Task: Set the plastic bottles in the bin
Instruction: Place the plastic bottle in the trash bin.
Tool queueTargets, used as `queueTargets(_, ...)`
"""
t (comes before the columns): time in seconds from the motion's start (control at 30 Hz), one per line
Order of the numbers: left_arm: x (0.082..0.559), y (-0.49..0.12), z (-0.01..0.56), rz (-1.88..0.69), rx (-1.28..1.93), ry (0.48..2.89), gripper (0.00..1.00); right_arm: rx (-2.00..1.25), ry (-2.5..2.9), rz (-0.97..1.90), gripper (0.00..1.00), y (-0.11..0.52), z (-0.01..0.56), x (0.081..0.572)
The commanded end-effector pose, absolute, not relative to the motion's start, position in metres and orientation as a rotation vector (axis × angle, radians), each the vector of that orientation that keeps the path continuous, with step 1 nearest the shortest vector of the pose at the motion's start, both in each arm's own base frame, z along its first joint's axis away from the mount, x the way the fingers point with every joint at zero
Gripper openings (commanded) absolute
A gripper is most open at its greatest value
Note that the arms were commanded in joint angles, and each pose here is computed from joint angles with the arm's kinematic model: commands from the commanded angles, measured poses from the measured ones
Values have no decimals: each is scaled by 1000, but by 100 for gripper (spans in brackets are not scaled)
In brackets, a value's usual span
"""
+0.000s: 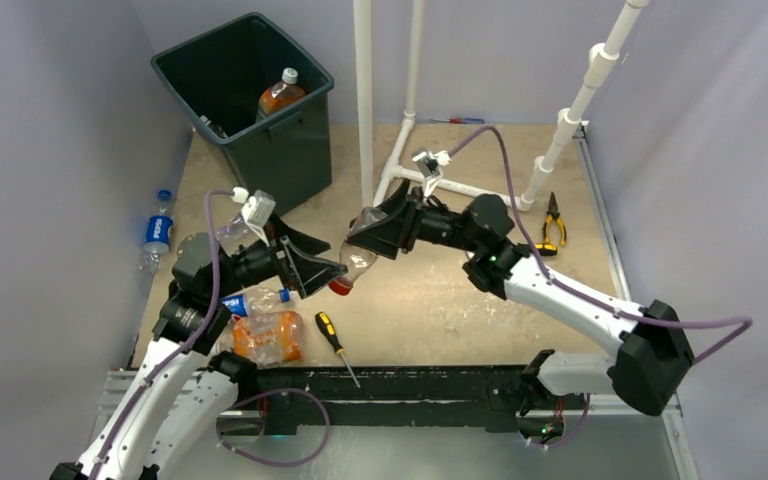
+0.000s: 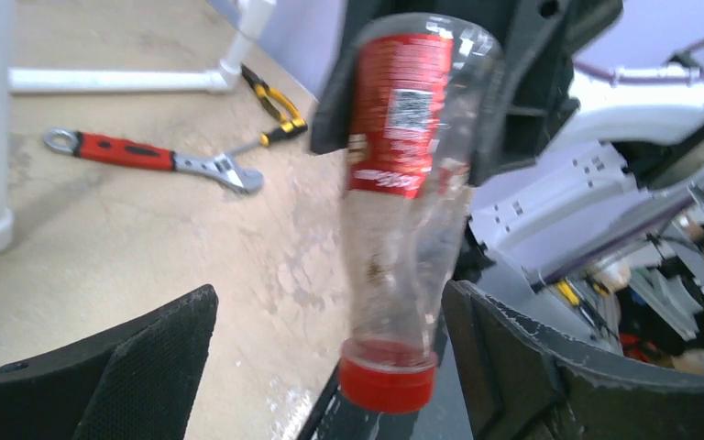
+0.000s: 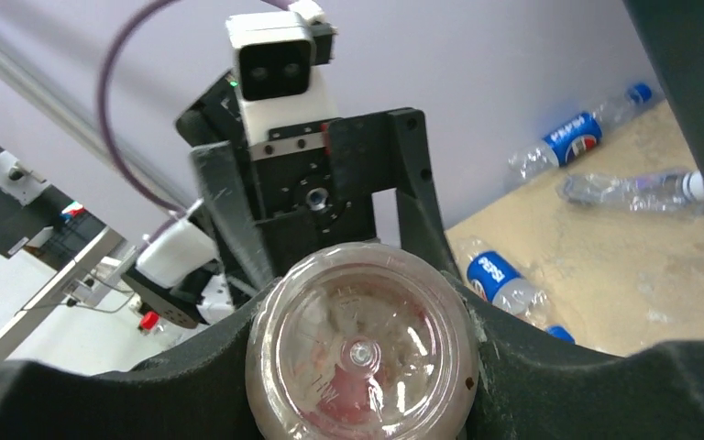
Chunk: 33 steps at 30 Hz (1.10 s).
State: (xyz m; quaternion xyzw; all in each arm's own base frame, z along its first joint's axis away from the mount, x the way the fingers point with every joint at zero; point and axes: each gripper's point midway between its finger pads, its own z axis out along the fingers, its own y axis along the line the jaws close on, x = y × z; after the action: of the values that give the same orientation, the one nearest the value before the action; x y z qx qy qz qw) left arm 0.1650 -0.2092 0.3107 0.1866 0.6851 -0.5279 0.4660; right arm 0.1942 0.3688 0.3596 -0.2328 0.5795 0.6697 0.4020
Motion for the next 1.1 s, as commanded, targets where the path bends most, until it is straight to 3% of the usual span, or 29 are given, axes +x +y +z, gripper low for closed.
queueTargets(0.0, 177, -194, 367, -1238, 310, 1444, 94, -504, 1119, 1647, 18, 330, 431, 179)
queueTargets(0.23, 172, -165, 429, -1393, 59, 990, 95, -255, 742, 1721, 1, 270, 471, 159)
queueTargets(0.37, 171, -168, 450, -1508, 56, 886, 92, -202, 603, 1793, 0, 257, 480, 153)
queueTargets(0.6, 166, -174, 468, -1692, 80, 774, 88, -97, 418, 1844, 0, 244, 489, 156)
queueTargets(1.07, 182, -181, 457, -1580, 79, 876, 88, -36, 276, 1776, 0, 246, 508, 163)
